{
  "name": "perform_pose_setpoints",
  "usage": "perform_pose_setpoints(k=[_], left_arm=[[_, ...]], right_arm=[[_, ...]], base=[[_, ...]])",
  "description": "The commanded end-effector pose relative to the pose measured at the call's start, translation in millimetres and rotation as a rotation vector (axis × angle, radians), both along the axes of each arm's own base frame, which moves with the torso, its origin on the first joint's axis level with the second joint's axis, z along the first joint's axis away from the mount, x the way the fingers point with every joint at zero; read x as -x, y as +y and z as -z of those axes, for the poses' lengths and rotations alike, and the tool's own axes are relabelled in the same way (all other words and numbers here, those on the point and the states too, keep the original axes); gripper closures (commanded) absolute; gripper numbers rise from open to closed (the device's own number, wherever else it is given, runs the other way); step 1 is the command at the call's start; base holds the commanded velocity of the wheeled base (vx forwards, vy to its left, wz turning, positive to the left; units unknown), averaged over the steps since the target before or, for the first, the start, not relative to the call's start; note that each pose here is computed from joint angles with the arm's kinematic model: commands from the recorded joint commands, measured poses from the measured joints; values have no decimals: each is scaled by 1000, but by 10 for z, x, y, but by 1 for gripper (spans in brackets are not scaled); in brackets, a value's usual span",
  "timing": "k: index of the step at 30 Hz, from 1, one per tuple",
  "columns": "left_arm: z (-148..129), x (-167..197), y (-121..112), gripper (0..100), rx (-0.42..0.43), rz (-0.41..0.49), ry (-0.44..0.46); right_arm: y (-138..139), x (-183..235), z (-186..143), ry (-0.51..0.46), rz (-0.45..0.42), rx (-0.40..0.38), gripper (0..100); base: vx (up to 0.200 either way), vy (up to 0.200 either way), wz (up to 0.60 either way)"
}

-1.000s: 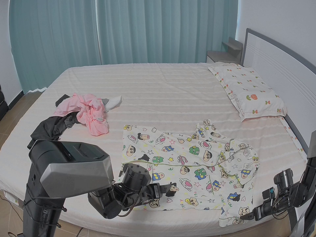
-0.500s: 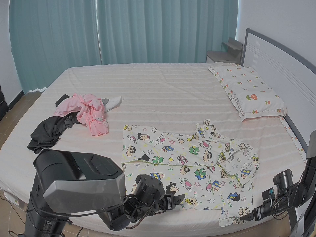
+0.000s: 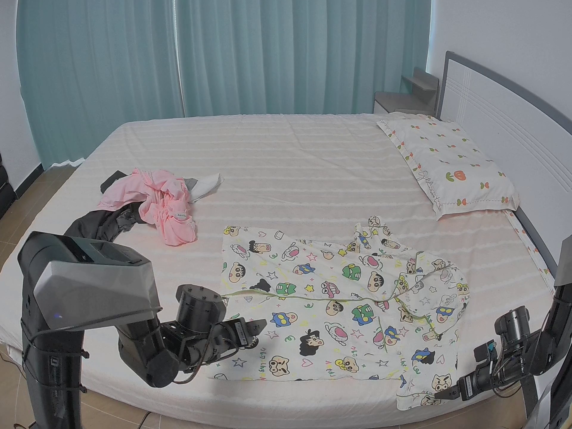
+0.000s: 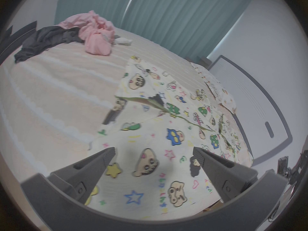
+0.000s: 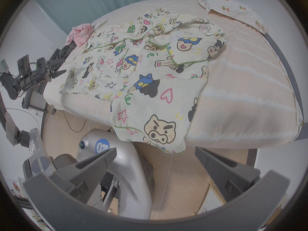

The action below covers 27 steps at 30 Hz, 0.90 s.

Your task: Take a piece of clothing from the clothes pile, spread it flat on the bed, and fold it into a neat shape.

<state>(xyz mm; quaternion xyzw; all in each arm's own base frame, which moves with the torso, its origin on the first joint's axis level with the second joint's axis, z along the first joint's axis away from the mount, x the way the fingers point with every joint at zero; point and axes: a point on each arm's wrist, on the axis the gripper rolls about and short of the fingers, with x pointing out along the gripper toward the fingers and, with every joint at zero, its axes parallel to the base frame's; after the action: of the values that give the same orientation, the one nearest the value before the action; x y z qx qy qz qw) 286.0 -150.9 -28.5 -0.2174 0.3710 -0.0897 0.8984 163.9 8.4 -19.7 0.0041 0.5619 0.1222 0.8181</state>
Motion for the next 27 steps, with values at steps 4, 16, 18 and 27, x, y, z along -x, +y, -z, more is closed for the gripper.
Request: perform_pose_setpoints(k=[4, 16, 18, 27], left_arm=[[62, 78, 202, 0, 26, -82, 77], [168, -67, 388, 0, 27, -155, 84], [171, -112, 370, 0, 36, -155, 72], [159, -232, 279, 0, 80, -105, 48]], right_arm=[[0, 50, 6, 19, -2, -1, 0], [0, 51, 9, 20, -2, -1, 0], [-2, 51, 9, 20, -1, -1, 0], [-5, 37, 32, 20, 1, 1, 0]], base=[[0, 0, 0], [0, 0, 0], [0, 0, 0], [0, 0, 0]])
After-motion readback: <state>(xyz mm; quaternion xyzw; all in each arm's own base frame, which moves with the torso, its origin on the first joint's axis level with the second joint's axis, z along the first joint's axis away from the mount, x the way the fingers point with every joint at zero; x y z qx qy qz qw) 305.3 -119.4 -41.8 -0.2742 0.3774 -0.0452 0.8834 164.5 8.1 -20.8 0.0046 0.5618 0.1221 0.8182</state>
